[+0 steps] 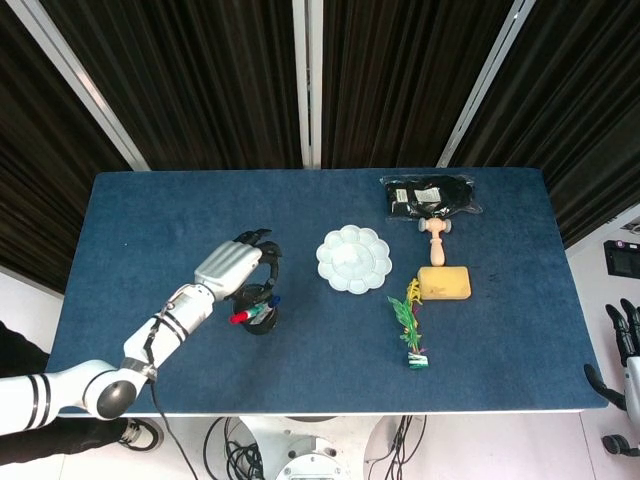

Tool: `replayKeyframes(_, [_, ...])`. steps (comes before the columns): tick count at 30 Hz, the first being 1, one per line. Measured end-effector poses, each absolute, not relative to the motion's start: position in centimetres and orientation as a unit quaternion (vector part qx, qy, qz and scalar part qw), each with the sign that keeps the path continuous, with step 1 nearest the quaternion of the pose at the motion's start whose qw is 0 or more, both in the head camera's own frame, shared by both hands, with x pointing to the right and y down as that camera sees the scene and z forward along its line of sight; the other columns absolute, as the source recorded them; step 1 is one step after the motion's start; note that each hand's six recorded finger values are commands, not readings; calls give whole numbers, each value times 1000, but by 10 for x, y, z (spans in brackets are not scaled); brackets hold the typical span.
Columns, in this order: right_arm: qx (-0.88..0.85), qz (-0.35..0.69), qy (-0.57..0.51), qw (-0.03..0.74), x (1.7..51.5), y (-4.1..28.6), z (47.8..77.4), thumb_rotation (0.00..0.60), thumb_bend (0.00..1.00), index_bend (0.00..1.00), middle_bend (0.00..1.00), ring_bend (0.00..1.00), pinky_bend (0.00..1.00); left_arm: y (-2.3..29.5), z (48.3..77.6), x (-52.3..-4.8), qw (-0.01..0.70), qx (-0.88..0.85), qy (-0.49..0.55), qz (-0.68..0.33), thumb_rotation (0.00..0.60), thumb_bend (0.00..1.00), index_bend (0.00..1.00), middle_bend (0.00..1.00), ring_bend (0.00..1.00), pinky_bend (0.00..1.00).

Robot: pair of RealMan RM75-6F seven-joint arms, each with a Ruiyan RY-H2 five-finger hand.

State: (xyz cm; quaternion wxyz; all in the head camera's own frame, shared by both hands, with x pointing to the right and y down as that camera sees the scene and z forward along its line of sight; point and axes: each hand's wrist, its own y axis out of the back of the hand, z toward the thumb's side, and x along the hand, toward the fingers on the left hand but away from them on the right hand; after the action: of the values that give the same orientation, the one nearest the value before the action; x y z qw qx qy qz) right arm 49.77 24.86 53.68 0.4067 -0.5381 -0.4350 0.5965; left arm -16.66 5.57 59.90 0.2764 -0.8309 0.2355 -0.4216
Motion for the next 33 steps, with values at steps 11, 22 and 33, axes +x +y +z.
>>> replayKeyframes(11, [-542, 592, -429, 415, 487, 248, 537, 600, 187, 0, 0, 0, 0, 34, 521, -202, 319, -802, 313, -396, 600, 367, 615, 263, 50, 115])
replayKeyframes(22, [-543, 597, -420, 416, 483, 249, 542, 600, 188, 0, 0, 0, 0, 16, 564, -262, 291, -767, 325, -470, 600, 372, 617, 266, 51, 114])
replayKeyframes(33, [-538, 602, -423, 411, 489, 248, 542, 600, 188, 0, 0, 0, 0, 26, 642, -283, 293, -743, 268, -539, 600, 346, 526, 261, 50, 103])
